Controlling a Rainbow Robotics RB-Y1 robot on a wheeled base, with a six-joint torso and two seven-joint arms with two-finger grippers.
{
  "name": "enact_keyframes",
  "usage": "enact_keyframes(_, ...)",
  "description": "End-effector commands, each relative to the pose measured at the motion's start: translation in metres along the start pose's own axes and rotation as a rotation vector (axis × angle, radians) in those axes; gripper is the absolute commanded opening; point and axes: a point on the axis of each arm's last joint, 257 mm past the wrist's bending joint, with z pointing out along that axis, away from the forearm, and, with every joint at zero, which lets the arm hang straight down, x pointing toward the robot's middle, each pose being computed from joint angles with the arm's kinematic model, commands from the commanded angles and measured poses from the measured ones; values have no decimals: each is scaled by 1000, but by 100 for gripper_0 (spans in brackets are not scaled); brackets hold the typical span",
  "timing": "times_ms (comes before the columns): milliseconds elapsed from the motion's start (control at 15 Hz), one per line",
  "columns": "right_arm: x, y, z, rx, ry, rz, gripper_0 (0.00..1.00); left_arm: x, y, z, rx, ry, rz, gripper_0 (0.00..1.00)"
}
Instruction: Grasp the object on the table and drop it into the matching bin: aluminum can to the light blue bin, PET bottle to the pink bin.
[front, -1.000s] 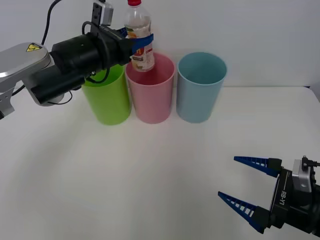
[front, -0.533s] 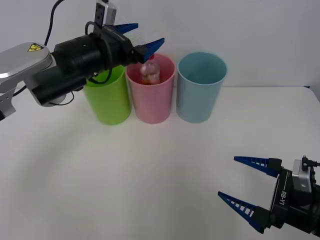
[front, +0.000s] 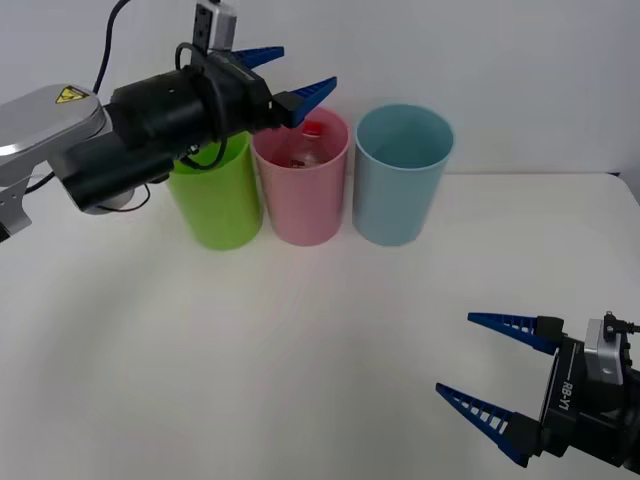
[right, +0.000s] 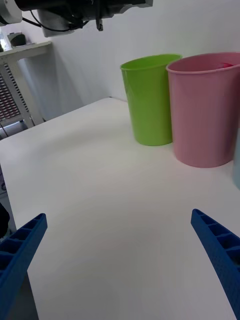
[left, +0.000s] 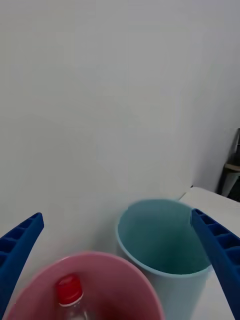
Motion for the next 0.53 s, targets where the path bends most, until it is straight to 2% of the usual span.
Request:
enact_keyframes(67,0,0,0,0,0,0,100,-3,-5,-5,34,2,-12,100)
enact_keyframes(400,0,0,0,0,0,0,100,6,-27,-40,185,21,-58,100)
enact_keyframes(467,0,0,0,0,0,0,100,7,-30,-47,197,24,-64,100)
enact_keyframes(533,0,0,0,0,0,0,100,11,-34,-60,215,23,-46,100)
